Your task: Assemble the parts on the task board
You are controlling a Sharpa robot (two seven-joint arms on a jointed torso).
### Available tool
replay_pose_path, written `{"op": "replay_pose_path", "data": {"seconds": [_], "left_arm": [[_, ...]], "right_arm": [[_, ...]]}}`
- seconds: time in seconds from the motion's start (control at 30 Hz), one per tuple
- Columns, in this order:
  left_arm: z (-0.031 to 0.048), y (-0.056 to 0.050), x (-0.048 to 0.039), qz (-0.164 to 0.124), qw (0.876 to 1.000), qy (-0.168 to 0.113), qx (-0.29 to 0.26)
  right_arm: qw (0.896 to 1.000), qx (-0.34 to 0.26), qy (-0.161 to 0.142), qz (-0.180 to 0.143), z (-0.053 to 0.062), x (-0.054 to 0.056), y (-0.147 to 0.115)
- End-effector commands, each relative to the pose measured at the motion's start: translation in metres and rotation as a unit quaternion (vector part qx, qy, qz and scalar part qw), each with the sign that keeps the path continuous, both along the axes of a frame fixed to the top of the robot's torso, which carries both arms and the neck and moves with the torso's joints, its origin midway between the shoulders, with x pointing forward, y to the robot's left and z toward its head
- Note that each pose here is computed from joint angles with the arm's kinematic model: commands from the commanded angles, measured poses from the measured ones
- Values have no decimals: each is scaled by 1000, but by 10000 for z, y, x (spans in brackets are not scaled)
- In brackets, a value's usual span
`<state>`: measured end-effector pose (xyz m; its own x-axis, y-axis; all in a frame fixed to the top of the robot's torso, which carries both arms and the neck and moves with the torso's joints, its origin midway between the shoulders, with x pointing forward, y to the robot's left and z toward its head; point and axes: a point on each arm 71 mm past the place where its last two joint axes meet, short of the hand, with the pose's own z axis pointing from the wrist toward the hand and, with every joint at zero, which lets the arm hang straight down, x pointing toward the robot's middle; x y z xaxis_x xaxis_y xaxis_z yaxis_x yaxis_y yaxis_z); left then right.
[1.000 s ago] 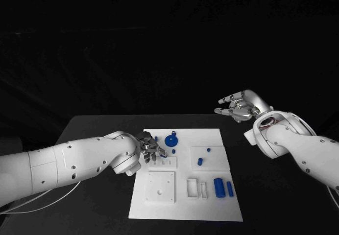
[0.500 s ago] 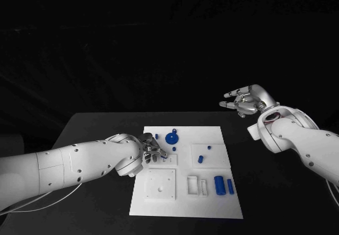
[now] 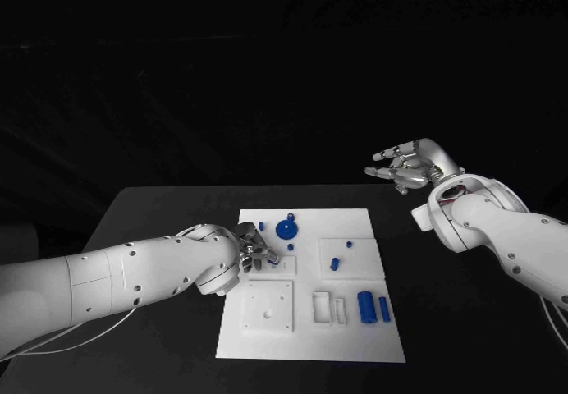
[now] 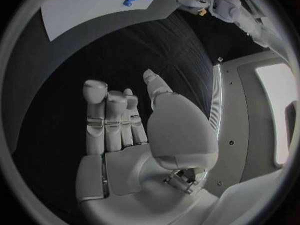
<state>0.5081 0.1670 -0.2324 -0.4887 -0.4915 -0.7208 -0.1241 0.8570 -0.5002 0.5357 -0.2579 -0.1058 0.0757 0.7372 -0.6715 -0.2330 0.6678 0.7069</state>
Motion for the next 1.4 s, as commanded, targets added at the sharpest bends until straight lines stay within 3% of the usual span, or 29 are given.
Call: {"op": "replay_pose_path", "data": {"seconds": [0.03, 1.4], "left_arm": [[-20, -17, -13, -14, 1000, 13, 11], [-88, 0, -47, -39, 997, 51, 43]], "right_arm": [[1000, 0, 0, 6, -3, 2, 15], [1000, 0, 9, 7, -36, 27, 37]]}}
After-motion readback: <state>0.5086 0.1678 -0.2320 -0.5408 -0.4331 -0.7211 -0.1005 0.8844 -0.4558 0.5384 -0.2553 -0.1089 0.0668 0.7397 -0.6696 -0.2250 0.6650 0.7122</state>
